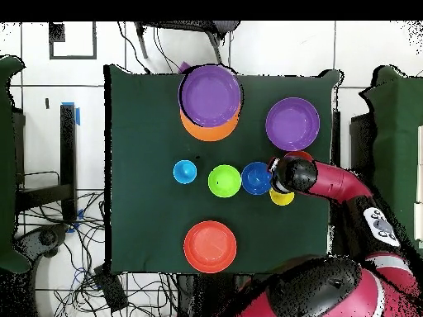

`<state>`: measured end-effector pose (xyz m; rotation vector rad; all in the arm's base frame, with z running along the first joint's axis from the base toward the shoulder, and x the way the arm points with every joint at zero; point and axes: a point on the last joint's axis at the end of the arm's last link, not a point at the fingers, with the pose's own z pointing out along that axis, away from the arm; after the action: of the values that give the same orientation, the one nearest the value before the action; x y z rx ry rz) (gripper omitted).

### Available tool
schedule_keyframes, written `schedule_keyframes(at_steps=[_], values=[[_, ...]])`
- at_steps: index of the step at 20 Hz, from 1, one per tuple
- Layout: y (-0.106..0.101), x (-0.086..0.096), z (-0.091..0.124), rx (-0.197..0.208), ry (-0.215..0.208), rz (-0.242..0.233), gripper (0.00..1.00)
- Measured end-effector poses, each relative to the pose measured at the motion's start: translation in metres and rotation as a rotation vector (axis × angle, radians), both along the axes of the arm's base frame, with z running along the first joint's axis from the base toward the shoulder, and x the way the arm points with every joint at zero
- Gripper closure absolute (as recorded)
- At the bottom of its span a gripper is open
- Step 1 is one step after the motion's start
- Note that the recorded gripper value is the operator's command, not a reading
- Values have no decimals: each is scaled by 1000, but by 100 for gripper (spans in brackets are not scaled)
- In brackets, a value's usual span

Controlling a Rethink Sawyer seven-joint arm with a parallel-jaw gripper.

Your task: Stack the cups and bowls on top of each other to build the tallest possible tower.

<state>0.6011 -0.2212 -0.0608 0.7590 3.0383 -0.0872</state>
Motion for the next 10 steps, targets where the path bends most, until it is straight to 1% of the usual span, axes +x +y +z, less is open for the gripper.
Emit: schedule_keyframes(at_steps=[6, 7, 10], values=[[1, -1, 0, -6, 1, 14, 0], [-1, -2, 0, -14, 2, 22, 100], [-2, -2, 1, -17, 0, 25, 100]])
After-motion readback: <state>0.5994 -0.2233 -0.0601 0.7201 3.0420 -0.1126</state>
